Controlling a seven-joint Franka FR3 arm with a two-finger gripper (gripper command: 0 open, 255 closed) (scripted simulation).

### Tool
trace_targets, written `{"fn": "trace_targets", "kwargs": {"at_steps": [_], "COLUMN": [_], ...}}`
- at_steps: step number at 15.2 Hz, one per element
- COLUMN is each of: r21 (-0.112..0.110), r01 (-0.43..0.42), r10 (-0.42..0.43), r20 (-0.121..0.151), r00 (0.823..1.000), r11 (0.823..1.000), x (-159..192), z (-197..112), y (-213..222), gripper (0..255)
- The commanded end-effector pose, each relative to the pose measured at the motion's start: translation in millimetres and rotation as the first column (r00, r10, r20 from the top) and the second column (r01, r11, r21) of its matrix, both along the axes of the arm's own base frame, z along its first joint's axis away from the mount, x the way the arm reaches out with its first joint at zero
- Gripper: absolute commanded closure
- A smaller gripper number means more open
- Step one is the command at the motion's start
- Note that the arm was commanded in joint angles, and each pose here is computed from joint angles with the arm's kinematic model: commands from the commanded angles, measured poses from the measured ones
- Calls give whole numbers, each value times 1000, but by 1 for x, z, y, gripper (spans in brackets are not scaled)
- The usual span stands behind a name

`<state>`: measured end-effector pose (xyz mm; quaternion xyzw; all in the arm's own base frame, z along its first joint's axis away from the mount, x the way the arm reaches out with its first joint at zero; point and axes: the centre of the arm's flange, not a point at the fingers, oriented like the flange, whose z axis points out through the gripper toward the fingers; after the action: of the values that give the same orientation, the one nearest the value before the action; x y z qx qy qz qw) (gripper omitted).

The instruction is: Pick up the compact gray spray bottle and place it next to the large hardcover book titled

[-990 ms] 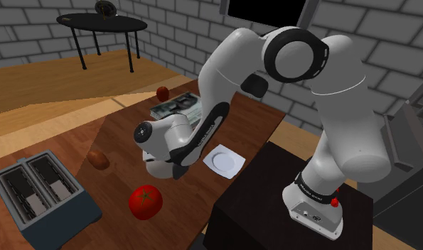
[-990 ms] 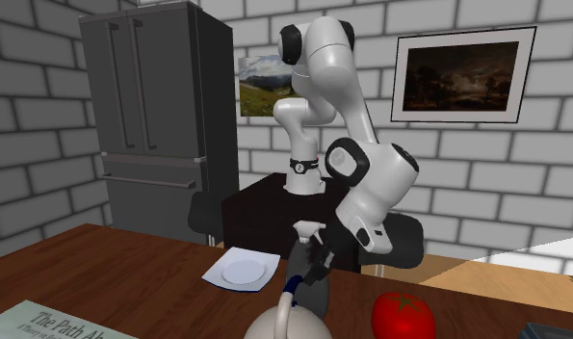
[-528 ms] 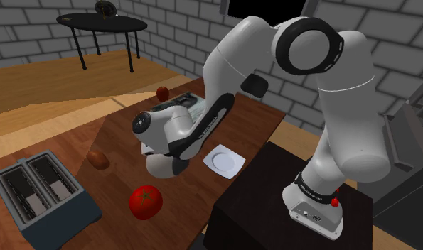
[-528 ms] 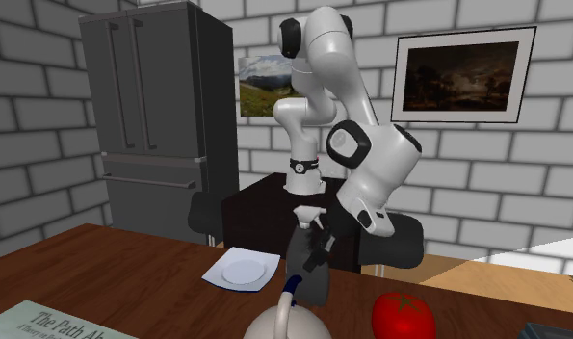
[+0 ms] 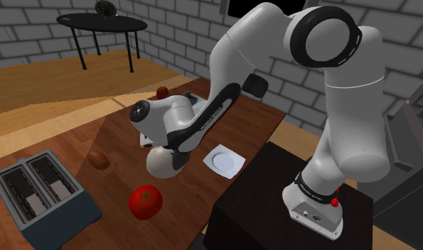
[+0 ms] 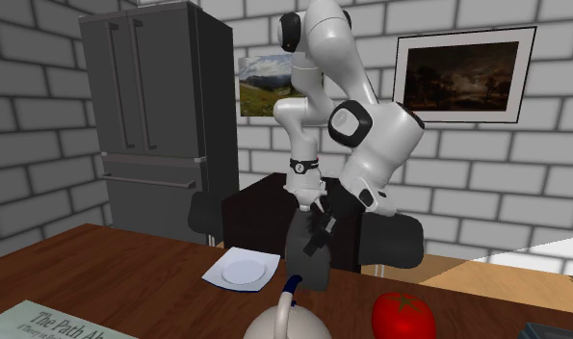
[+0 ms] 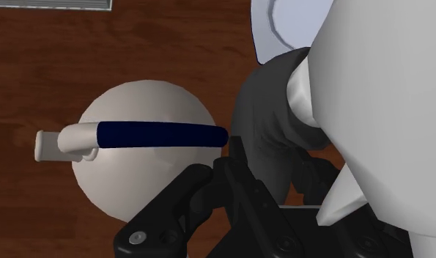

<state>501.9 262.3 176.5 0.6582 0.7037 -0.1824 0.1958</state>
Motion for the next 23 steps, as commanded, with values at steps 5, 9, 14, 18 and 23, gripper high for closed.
{"fn": "trace_targets", "kwargs": {"at_steps": [5, 9, 14, 18, 23], "r21": [0, 0, 0, 0, 0], "r01": [0, 0, 0, 0, 0], "r10": [0, 0, 0, 0, 0], "r20": [0, 0, 0, 0, 0], "r00": [1000, 1000, 1000, 1000, 1000], "r11": [1000, 1000, 1000, 1000, 1000], "x": [-1, -1, -1, -1, -1], "z": [33, 54, 81, 102, 128], "y": [0, 0, 0, 0, 0], "gripper": [255, 255, 255, 255, 255]}}
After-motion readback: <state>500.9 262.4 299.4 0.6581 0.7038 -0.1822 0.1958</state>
